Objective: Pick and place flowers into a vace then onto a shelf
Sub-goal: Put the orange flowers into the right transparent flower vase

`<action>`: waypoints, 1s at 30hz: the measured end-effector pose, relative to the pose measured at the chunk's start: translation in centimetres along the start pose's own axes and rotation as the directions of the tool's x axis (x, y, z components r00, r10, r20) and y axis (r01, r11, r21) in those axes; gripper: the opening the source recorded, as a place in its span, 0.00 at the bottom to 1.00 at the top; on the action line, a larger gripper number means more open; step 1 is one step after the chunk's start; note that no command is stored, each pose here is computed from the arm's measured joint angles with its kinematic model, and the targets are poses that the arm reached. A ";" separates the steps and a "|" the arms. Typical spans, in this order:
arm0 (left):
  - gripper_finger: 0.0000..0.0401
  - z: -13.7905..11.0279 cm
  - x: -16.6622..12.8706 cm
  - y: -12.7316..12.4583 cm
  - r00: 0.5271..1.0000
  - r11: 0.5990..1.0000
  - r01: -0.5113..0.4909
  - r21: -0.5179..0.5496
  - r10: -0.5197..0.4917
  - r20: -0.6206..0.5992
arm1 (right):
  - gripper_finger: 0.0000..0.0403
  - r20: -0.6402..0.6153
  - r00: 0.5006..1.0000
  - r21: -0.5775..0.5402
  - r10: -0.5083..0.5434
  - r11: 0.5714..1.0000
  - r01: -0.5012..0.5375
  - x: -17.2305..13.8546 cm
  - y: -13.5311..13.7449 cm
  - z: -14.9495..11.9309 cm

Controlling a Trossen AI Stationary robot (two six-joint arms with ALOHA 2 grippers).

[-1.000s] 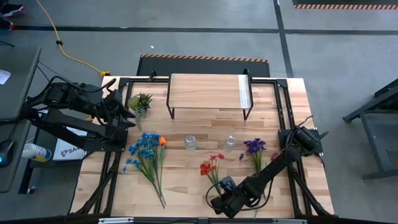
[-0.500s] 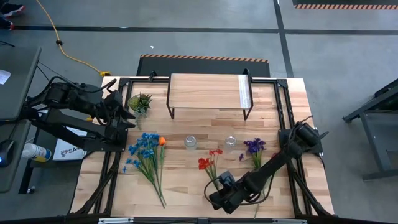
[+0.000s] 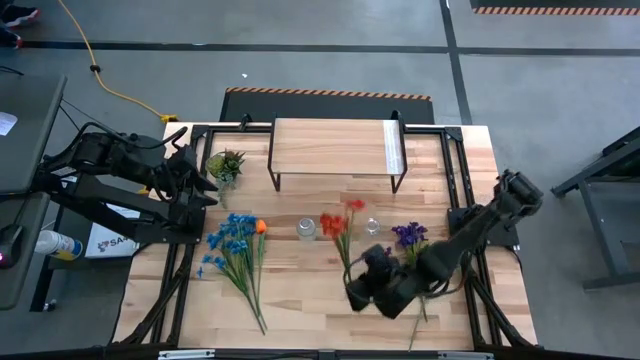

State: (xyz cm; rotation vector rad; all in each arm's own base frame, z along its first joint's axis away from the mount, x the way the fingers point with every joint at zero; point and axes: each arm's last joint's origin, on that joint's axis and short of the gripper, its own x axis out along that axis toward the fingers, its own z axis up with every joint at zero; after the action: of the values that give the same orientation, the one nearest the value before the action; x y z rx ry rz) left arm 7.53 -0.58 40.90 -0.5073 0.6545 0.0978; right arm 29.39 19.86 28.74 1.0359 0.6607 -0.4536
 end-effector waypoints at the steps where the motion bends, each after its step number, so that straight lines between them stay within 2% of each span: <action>1: 0.63 0.0 0.0 0.0 1.000 1.000 0.000 0.000 0.000 0.000 | 0.00 0.055 0.998 -0.021 0.023 1.000 -0.022 -0.6 0.2 0.8; 3: 0.63 0.0 0.0 0.0 1.000 1.000 -0.001 0.000 0.001 0.001 | 0.00 0.175 0.983 -0.081 0.055 0.996 -0.041 -1.7 0.5 2.2; 6: 0.63 0.0 0.0 0.0 1.000 1.000 -0.003 0.000 0.003 0.002 | 0.00 0.353 0.933 -0.169 0.069 0.986 -0.009 -3.3 0.6 4.1; 13: 0.63 0.0 0.0 0.0 1.000 1.000 -0.009 0.000 0.009 0.006 | 0.00 0.610 0.792 -0.289 0.028 0.939 0.189 -4.7 0.4 7.2; 17: 0.63 0.1 0.0 0.1 0.999 1.000 -0.028 0.000 0.028 0.019 | 0.00 0.660 0.751 -0.319 0.001 0.906 0.279 -4.4 0.2 7.8; 22: 0.63 0.1 0.0 0.1 0.999 1.000 -0.028 0.000 0.028 0.019 | 0.00 0.662 0.749 -0.359 -0.043 0.859 0.366 -3.7 -0.4 7.6; 27: 0.63 0.1 0.0 0.0 0.999 1.000 -0.027 -0.001 0.027 0.023 | 0.00 0.688 0.717 -0.377 -0.114 0.788 0.487 -3.0 -1.5 7.5; 30: 0.63 0.2 0.0 0.1 0.999 0.999 -0.041 -0.002 0.041 0.034 | 0.00 0.702 0.698 -0.362 -0.144 0.771 0.523 -2.1 -1.8 7.8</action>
State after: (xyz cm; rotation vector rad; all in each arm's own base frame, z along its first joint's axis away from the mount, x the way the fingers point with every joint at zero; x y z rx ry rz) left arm 7.61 -0.44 40.96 -0.4926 0.6320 0.1449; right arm 28.93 12.20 31.77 0.1475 0.3136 -0.8567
